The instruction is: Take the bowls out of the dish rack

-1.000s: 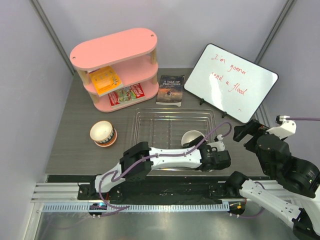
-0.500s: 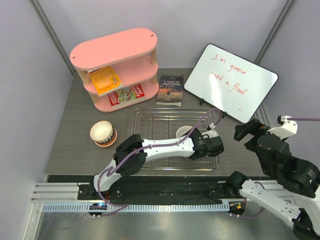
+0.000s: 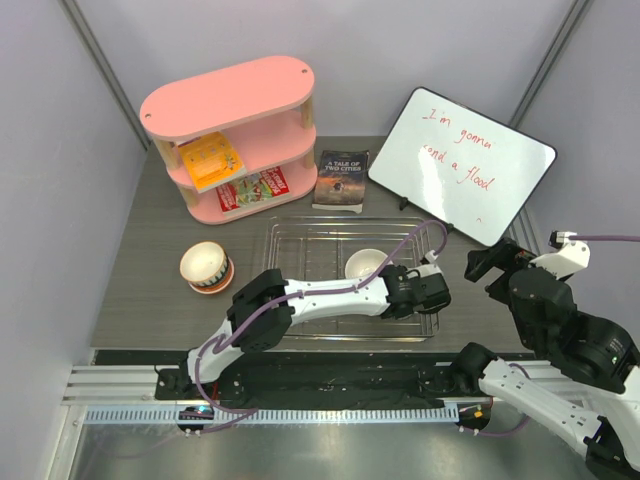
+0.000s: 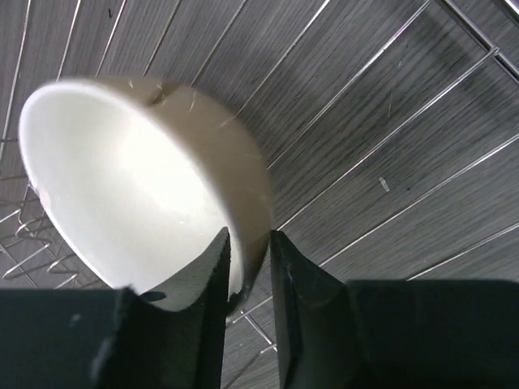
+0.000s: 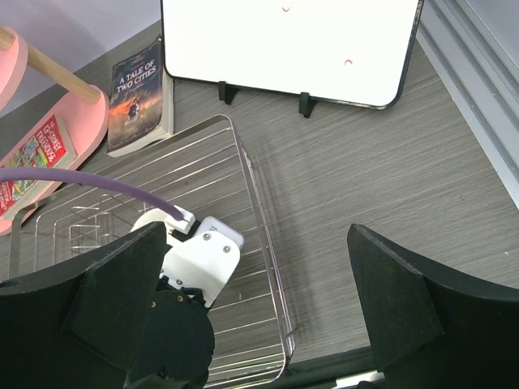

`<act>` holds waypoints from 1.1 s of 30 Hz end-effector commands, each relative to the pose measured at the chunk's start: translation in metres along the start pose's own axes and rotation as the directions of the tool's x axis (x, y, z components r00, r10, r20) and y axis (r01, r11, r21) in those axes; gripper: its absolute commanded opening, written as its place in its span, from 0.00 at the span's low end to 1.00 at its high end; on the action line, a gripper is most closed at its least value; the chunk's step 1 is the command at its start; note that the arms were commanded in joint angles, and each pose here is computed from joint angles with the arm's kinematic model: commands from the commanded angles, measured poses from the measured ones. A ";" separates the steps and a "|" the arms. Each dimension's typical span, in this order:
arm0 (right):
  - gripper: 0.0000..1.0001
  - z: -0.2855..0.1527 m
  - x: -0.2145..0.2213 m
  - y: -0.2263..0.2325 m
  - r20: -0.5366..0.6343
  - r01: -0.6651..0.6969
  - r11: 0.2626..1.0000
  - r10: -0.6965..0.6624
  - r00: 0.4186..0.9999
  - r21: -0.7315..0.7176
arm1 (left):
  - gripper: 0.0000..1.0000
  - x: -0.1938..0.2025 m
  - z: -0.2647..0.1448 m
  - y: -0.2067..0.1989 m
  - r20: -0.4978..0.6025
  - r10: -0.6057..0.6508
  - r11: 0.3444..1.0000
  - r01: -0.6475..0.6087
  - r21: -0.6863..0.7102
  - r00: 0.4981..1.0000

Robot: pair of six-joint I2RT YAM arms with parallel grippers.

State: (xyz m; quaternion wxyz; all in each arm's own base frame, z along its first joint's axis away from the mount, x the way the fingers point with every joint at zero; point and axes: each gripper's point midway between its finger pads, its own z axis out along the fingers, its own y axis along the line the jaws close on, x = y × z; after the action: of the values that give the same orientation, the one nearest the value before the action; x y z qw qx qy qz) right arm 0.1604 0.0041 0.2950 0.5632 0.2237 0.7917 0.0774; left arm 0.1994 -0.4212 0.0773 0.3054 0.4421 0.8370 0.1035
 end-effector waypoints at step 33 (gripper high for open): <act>1.00 0.018 0.022 0.018 -0.021 -0.039 0.999 0.038 0.999 -0.030 | 0.00 0.056 -0.179 0.350 0.403 -0.559 0.609 0.689 -0.393 0.724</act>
State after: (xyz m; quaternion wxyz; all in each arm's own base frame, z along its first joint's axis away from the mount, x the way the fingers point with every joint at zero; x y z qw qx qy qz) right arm 0.1684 0.0162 0.2745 0.5520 0.2190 0.8009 0.0771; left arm 0.3050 -0.2233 0.3830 0.5711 0.0721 0.8171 0.0294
